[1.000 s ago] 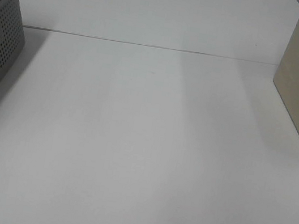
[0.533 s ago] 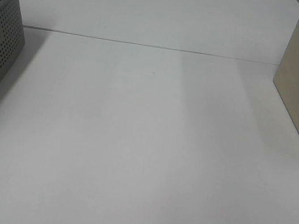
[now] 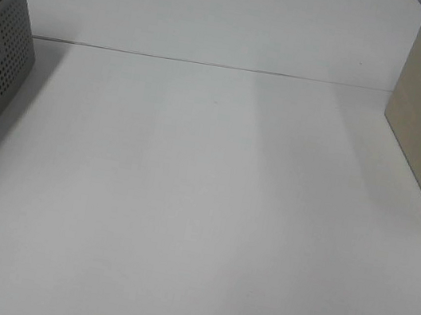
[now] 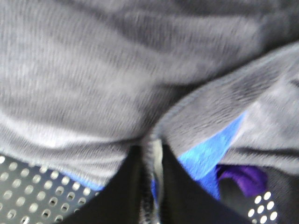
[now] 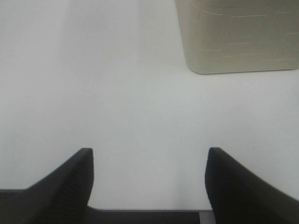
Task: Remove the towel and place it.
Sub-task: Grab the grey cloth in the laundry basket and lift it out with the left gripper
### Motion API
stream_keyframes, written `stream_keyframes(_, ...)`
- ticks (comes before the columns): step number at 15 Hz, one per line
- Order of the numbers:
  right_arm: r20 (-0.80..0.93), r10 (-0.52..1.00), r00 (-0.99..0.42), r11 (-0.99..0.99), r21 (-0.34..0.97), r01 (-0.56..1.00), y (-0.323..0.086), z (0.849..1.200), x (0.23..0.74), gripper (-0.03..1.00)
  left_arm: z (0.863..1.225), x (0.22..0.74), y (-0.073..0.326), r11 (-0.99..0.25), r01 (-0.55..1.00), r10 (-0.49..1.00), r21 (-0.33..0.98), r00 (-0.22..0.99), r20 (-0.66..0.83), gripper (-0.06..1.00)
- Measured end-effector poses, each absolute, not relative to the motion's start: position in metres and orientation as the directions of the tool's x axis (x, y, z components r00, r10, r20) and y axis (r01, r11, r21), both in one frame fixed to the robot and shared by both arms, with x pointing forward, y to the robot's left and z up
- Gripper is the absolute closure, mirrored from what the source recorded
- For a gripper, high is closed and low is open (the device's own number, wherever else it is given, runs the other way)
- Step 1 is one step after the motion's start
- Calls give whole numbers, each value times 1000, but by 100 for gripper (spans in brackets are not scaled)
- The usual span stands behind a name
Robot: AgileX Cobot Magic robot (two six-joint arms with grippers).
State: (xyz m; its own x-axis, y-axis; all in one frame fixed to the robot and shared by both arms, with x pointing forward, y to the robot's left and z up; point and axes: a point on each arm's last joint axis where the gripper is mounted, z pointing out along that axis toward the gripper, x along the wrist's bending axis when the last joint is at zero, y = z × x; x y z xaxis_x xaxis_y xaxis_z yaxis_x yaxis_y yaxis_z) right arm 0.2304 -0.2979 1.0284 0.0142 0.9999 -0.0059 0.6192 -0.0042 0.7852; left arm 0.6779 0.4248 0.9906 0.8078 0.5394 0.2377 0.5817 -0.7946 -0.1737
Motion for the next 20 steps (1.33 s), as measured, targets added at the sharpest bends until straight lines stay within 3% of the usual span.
stream_keyframes(1,-6,1000,14,-4,785,619,-298,1028,230,29,992,678,427,-793,578,531,-191,811,247,94)
stream_keyframes(4,-6,1000,14,-4,785,619,-298,1028,230,29,1005,680,429,-778,600,540,-185,790,292,94)
stream_keyframes(11,-6,1000,14,-4,785,619,-298,1028,230,29,1121,648,403,-712,682,675,169,597,434,94)
stream_keyframes(14,-6,1000,14,-4,785,619,-298,1028,230,29,1178,616,383,-703,624,704,342,538,464,94)
stream_keyframes(20,-6,1000,14,-4,785,619,-298,1028,230,29,1255,554,324,-739,469,673,483,483,560,94)
